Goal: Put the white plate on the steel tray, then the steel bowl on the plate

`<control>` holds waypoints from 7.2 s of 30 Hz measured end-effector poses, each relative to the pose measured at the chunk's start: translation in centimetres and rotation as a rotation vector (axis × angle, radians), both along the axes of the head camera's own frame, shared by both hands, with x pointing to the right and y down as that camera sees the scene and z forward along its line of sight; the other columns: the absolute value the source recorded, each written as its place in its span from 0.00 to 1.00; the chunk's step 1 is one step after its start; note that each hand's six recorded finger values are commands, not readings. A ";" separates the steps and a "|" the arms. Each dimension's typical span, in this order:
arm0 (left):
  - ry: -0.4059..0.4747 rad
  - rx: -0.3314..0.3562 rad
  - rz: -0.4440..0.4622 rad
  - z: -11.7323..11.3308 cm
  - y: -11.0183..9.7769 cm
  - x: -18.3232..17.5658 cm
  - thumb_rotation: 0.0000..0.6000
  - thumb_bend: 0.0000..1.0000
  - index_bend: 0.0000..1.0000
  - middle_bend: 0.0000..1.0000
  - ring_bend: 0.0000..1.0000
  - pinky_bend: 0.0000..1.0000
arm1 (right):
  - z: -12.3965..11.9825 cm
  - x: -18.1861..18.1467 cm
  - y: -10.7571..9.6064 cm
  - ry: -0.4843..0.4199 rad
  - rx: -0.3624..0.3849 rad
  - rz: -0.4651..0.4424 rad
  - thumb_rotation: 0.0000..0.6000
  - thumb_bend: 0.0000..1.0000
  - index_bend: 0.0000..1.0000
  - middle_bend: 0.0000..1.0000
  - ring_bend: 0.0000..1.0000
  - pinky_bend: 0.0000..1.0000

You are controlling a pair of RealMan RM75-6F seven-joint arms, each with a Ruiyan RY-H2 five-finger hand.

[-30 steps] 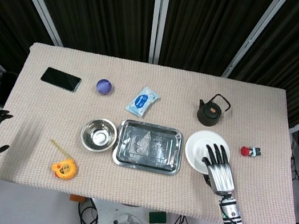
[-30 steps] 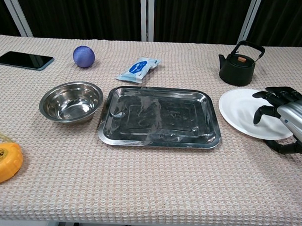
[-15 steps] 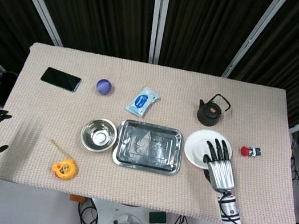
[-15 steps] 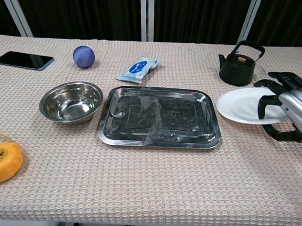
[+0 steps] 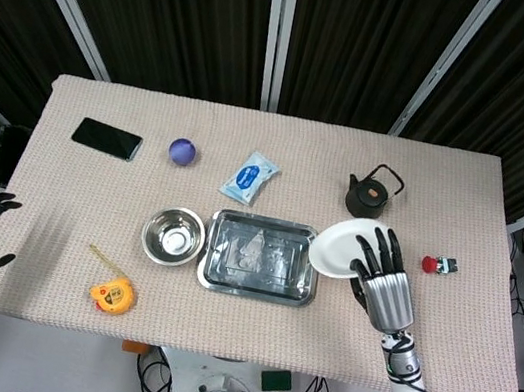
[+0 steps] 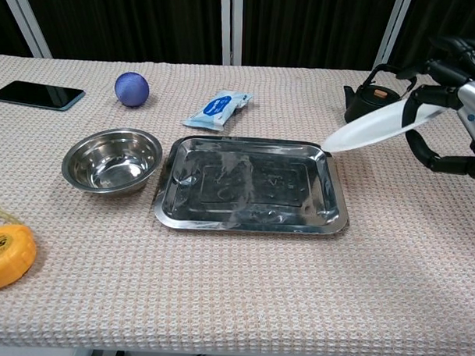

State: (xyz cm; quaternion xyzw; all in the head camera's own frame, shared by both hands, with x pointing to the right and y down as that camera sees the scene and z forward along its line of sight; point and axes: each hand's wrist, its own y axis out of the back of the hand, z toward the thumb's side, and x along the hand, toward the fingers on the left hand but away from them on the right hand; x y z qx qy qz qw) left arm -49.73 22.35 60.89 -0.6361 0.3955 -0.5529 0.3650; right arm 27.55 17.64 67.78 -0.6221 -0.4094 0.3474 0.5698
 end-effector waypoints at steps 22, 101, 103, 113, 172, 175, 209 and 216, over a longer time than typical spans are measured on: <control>0.008 -0.029 -0.035 1.1 -0.1 -1.4 1.00 0.07 0.24 0.18 0.10 0.16 | 2.9 -12.4 -0.8 -0.067 -0.041 -0.220 1.00 0.48 0.96 0.22 0.00 0.00; 0.096 0.006 0.336 2.1 -5.1 8.8 1.00 0.07 0.25 0.19 0.08 0.16 | -8.8 5.2 -5.0 -0.228 -0.313 0.223 1.00 0.00 0.00 0.00 0.00 0.00; 0.119 0.001 0.401 3.0 -5.2 11.1 1.00 0.07 0.25 0.19 0.06 0.16 | -10.1 7.2 -5.5 -0.245 -0.261 0.268 1.00 0.00 0.00 0.00 0.00 0.00; 0.183 -0.055 0.576 7.2 -5.1 18.1 1.00 0.07 0.25 0.16 0.06 0.16 | -12.0 11.5 -6.4 -0.234 -0.199 0.370 1.00 0.00 0.00 0.00 0.00 0.00; 0.190 0.121 0.969 7.8 -7.0 35.4 1.00 0.42 0.77 0.20 0.06 0.16 | -11.6 15.8 -5.9 -0.303 -0.175 0.470 1.00 0.10 0.00 0.00 0.00 0.00; 0.166 0.114 1.010 8.7 -7.1 38.0 1.00 0.42 0.77 0.20 0.06 0.16 | -11.6 16.2 -6.0 -0.301 -0.171 0.479 1.00 0.10 0.00 0.00 0.00 0.00; 0.114 0.066 1.060 11.8 -9.6 40.9 1.00 0.26 0.18 0.19 0.06 0.16 | -11.8 16.6 -6.6 -0.319 -0.153 0.486 1.00 0.03 0.00 0.00 0.00 0.00; 0.167 0.168 0.915 8.0 -11.8 36.3 1.00 0.23 0.18 0.19 0.06 0.17 | -11.4 16.3 -5.8 -0.292 -0.176 0.464 1.00 0.07 0.00 0.00 0.00 0.00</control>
